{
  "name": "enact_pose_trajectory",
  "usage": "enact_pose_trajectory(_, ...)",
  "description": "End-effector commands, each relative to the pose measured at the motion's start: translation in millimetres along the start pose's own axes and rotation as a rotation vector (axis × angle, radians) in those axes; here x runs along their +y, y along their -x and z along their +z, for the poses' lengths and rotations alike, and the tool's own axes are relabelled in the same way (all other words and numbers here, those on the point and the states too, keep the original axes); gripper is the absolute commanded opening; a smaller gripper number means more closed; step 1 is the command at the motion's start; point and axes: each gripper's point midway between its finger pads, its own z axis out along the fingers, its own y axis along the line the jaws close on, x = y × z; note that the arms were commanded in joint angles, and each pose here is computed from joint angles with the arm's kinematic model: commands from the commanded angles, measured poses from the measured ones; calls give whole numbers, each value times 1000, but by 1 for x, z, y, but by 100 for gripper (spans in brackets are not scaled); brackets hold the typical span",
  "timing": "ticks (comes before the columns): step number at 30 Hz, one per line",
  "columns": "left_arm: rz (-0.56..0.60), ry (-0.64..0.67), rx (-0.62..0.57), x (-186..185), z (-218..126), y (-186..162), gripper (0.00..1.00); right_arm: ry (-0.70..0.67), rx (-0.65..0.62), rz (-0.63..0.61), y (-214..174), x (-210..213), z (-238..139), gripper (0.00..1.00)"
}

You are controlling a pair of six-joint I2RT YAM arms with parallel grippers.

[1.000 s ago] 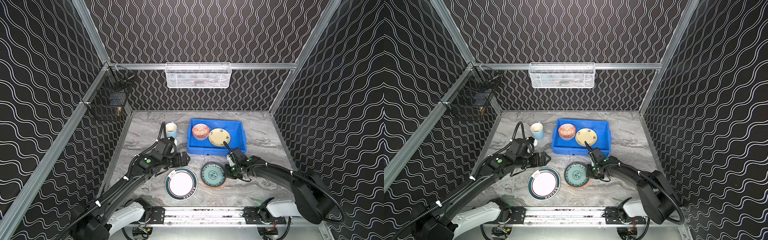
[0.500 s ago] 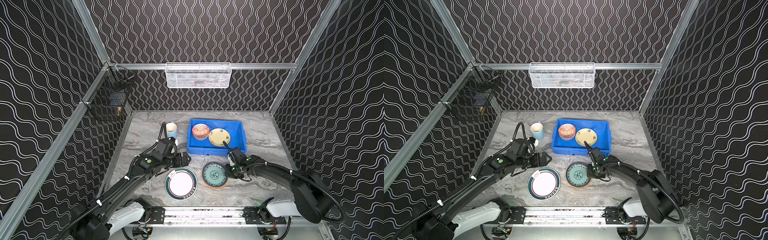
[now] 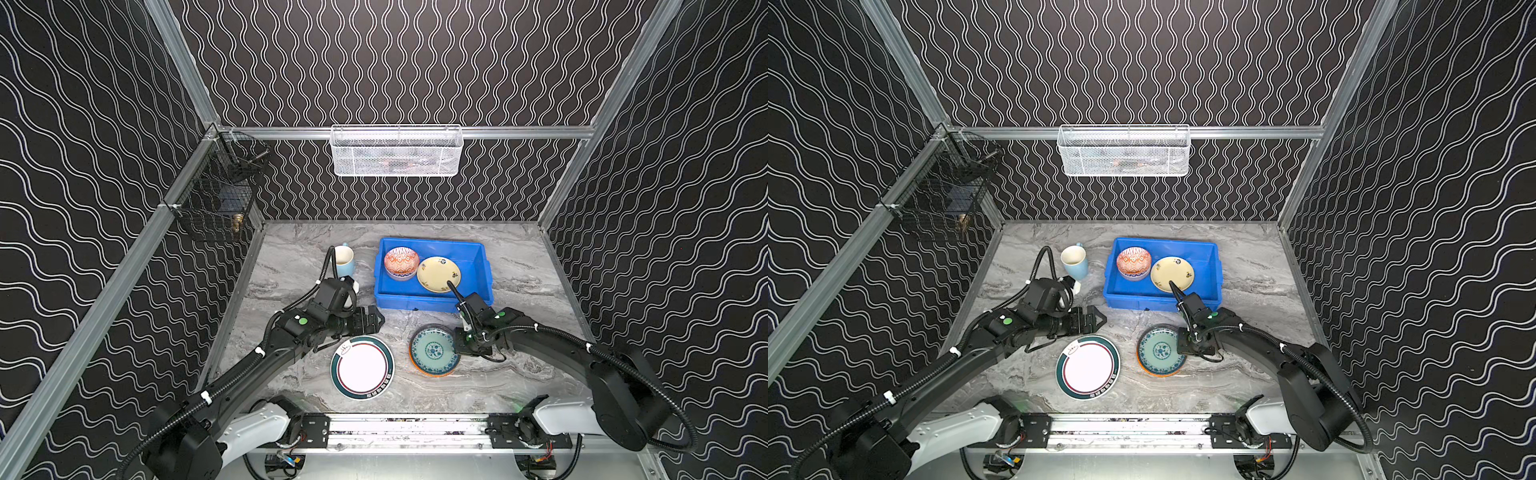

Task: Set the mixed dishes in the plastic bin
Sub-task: 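Tilt the blue-floral plate up on edge with the right gripper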

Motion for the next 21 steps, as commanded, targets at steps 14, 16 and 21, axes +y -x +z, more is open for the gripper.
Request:
enact_pose_trajectory(14,40,-19,-18,-11,3,15,99,-27,-8,-8,1,-3,-26,0)
enact_pose_trajectory(16,49,-13,-19,-12,3,17,99,4,-15,-2,3,2,-30,0)
enact_pose_trajectory(21,71,-11,-26,-15,-2,21,99,93,-28,5,7,19,-44,0)
